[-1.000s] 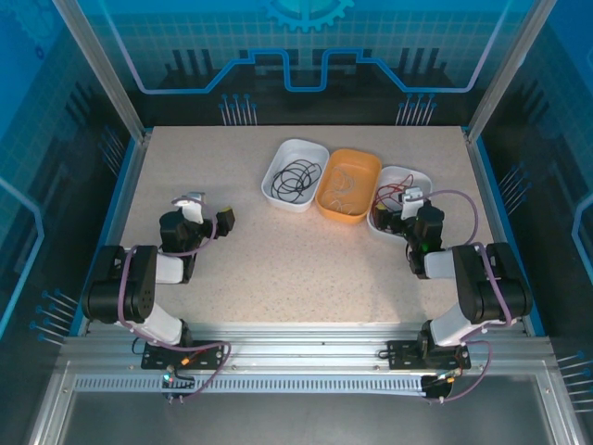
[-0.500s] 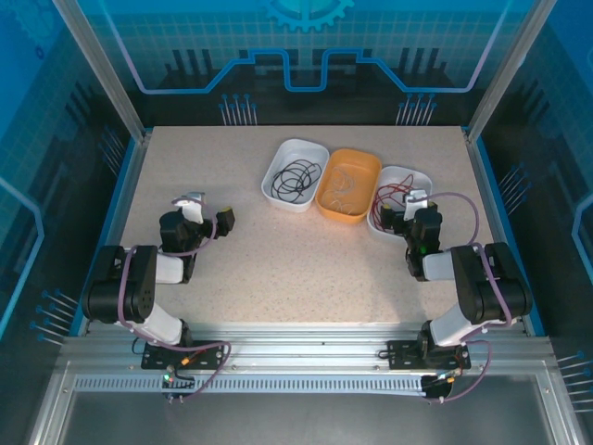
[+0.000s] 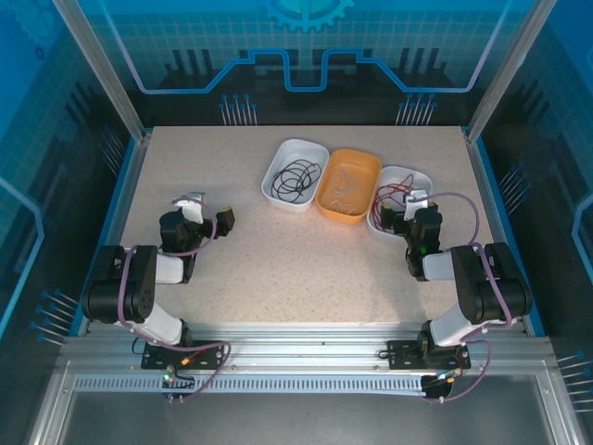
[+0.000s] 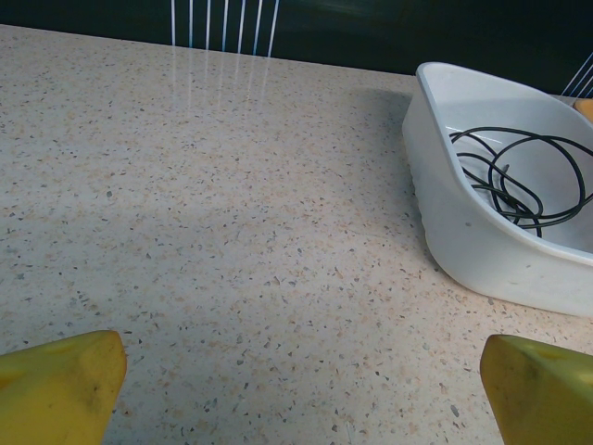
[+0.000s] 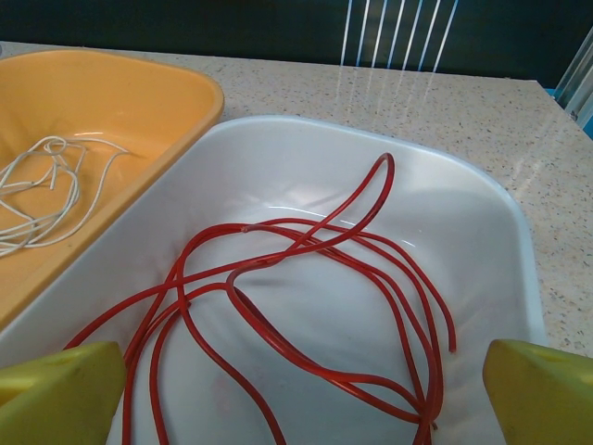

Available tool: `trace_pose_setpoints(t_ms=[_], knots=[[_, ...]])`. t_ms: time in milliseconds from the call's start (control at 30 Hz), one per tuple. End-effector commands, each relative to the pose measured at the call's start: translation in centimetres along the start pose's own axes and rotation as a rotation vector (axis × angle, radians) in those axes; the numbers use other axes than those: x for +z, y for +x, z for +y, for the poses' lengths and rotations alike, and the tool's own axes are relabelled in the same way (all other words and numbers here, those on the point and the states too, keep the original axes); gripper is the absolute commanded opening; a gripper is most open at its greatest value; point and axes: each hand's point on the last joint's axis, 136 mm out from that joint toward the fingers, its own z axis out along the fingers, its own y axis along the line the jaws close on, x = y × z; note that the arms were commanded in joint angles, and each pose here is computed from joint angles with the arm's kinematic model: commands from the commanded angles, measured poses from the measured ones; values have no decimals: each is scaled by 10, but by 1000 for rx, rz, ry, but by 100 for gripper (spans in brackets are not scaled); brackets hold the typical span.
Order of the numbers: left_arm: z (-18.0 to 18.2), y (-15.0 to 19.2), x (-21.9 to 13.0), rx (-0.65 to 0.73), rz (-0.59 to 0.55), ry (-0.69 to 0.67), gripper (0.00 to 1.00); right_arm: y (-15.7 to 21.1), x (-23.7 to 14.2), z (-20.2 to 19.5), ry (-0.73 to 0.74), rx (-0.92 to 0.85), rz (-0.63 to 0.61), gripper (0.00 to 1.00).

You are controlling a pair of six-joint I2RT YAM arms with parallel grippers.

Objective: Untangle the cables

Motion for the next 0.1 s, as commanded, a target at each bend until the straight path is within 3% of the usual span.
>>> trace_pose_setpoints(t_ms=[0, 67], knots=[[0, -6, 1, 32, -13, 17, 99, -7, -3, 0, 10, 9, -30, 100], [0, -6, 1, 32, -14, 17, 99, -7, -3, 0, 10, 9, -31, 100]])
